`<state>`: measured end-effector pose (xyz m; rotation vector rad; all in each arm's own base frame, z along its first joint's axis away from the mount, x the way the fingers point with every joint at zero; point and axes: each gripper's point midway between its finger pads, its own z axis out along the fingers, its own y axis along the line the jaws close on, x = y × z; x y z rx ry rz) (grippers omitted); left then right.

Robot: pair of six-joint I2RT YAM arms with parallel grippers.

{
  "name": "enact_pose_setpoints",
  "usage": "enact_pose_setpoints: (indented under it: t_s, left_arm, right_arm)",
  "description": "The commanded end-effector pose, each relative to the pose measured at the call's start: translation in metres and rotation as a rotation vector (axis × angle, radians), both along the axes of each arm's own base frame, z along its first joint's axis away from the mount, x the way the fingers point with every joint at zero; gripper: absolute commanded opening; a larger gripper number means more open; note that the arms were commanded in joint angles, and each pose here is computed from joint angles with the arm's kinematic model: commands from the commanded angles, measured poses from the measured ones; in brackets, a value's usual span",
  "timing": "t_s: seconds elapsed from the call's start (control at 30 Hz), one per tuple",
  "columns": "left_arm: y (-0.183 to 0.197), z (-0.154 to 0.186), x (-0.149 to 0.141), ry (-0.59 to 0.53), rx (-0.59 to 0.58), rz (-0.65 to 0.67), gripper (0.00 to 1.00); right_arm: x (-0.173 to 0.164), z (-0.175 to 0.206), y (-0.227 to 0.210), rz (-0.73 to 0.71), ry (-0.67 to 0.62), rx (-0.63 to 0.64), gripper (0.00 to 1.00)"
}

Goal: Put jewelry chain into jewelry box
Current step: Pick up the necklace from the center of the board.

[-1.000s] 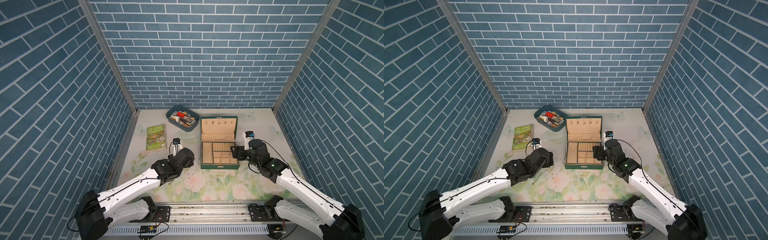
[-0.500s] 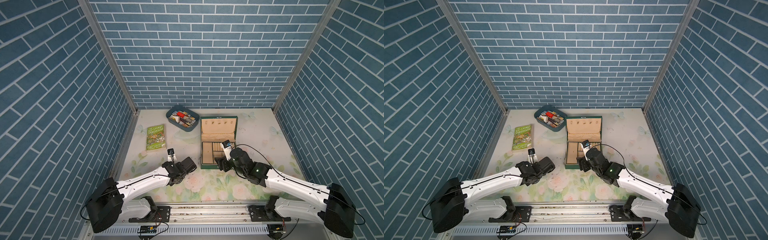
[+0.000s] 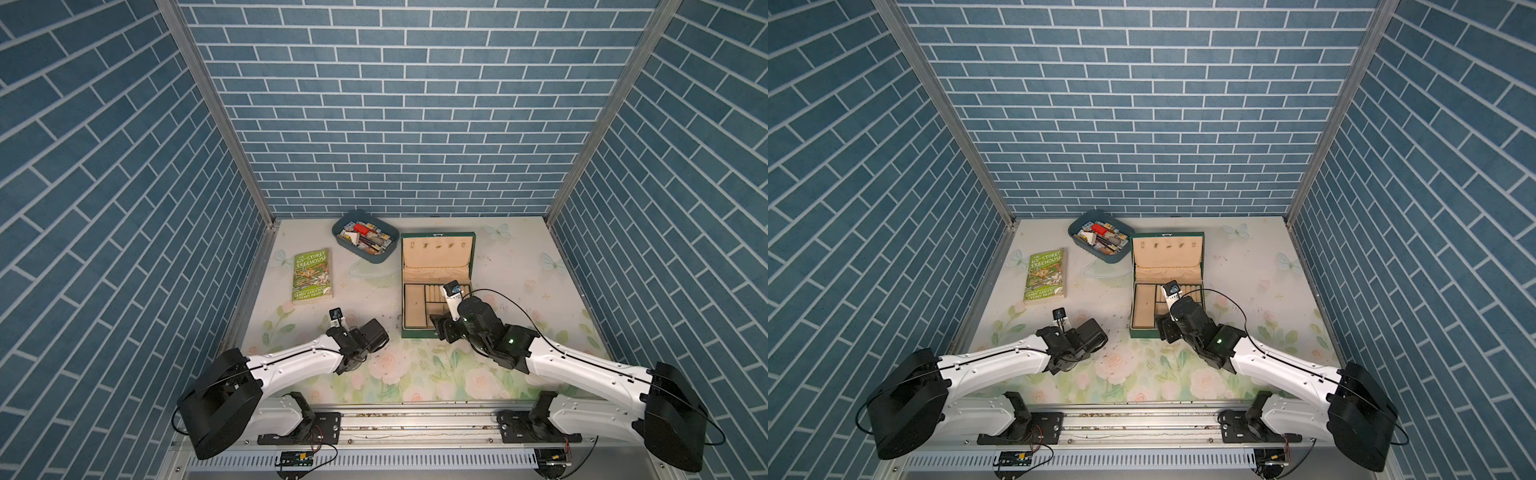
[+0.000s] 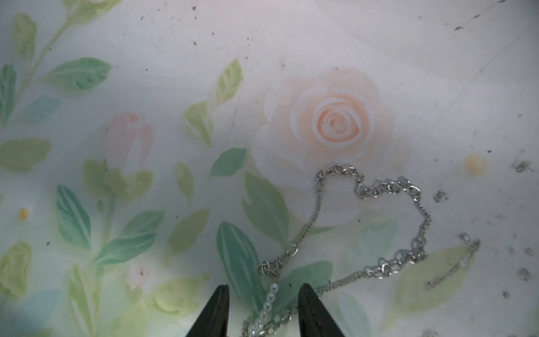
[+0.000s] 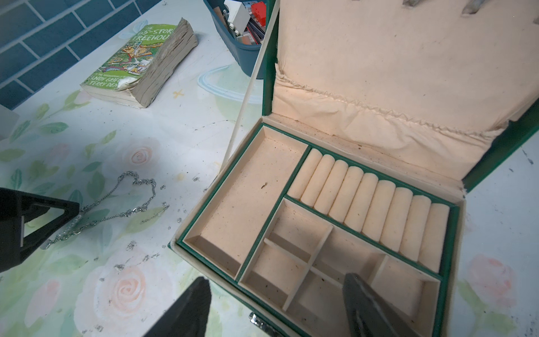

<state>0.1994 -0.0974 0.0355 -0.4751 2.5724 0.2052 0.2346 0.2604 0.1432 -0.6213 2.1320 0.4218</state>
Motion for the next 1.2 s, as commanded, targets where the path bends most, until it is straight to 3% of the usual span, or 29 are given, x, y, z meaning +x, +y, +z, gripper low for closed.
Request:
enact_pose_setpoints:
  t_s: [0.0, 0.47, 0.8, 1.17]
  left_arm:
    - [0.002, -0.007, 0.0, 0.023, -0.007, -0.015, 0.41]
    - [0.012, -0.015, 0.006, 0.177, -0.027, -0.049, 0.35]
    - [0.005, -0.015, 0.007, 0.187, -0.042, -0.087, 0.4]
    - [0.011, -0.03, 0.0, 0.216, -0.029, -0.075, 0.33]
  right_arm:
    - [0.0, 0.001, -0.004, -0.008, -0.025, -0.005, 0.76]
    - [0.001, 0.001, -0.01, -0.04, -0.026, 0.01, 0.76]
    - [0.003, -0.002, -0.008, -0.043, -0.026, -0.008, 0.77]
    - [0.003, -0.002, -0.01, -0.047, -0.028, -0.006, 0.77]
